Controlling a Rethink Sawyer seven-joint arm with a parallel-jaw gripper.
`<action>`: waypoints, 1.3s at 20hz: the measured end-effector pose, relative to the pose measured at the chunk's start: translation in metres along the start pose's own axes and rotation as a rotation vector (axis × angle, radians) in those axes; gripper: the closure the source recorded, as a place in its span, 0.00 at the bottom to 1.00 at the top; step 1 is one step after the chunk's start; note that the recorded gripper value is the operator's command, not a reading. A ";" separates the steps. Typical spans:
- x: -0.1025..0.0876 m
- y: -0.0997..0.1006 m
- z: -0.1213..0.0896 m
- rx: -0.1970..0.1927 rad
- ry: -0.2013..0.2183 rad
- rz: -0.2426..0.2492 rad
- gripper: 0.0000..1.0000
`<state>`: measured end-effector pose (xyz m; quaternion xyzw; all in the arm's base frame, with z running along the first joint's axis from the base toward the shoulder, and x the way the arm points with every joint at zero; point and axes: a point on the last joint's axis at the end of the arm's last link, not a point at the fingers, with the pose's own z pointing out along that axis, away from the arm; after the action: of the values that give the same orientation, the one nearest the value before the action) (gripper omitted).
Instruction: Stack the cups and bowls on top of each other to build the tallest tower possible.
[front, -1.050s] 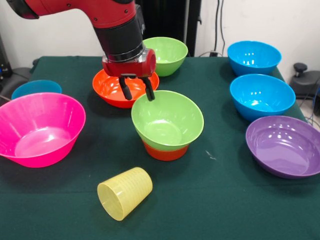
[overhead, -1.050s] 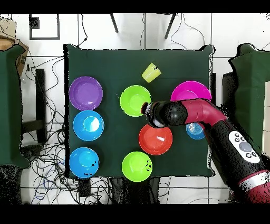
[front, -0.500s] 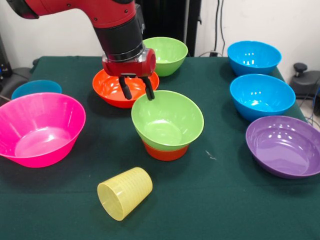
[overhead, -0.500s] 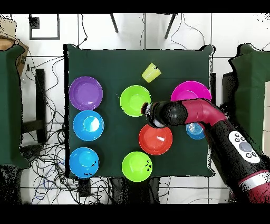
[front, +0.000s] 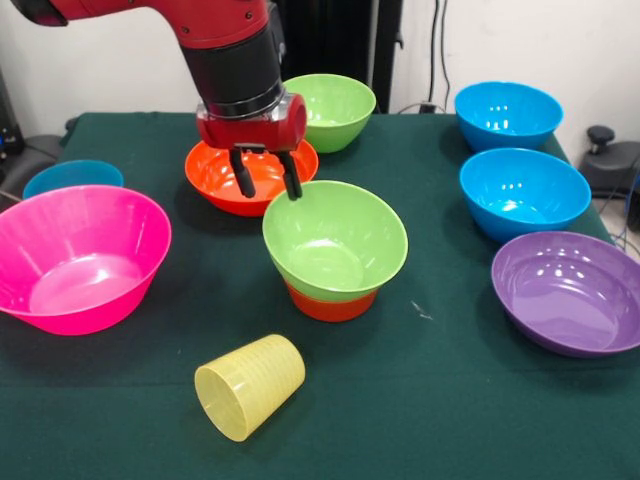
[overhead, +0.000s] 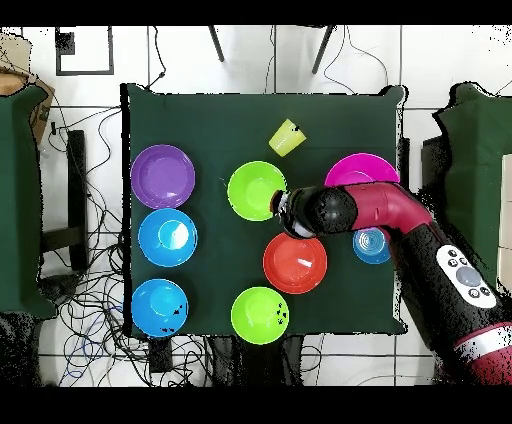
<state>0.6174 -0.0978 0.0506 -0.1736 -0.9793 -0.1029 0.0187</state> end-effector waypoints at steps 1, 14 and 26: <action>-0.003 0.001 -0.001 0.002 -0.002 0.000 0.00; -0.037 -0.006 -0.026 0.055 -0.024 0.023 0.00; -0.044 0.000 -0.019 0.083 -0.044 0.001 0.00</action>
<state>0.6592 -0.1165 0.0664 -0.1753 -0.9828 -0.0584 0.0046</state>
